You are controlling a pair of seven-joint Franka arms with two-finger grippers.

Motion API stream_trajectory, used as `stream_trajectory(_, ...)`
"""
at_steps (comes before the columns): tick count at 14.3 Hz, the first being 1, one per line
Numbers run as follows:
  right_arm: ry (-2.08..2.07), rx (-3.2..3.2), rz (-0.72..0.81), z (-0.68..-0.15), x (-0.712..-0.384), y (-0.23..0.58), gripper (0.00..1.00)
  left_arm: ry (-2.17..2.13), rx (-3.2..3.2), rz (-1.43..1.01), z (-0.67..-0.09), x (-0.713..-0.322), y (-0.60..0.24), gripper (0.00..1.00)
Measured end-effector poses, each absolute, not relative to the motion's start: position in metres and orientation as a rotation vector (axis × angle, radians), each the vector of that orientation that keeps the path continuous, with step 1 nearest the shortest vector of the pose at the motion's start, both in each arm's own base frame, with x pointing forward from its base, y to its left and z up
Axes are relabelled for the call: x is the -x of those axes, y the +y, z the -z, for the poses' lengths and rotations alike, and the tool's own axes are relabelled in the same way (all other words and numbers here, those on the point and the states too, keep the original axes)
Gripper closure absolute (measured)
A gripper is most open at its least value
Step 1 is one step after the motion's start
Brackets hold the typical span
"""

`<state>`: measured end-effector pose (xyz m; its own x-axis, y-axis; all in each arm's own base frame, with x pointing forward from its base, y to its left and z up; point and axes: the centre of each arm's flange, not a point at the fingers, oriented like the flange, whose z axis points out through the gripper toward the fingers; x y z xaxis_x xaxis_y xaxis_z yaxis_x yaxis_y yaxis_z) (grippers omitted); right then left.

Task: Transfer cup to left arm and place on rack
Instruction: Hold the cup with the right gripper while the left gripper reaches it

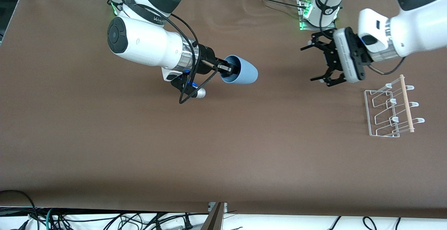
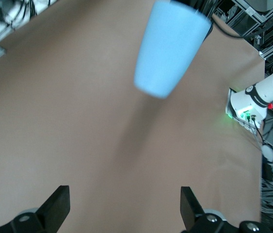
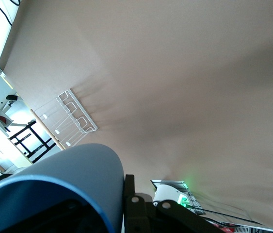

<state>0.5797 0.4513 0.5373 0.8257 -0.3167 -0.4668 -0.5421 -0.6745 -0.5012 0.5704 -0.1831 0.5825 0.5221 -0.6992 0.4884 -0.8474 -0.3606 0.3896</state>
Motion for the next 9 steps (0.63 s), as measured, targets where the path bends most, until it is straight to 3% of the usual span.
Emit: stream_trajectory(9,0.619,2.353,-0.453,-0.538,-0.576,0.457,0.95,-1.362,-2.031,-0.56,-0.533,-0.598,-0.259,0.0)
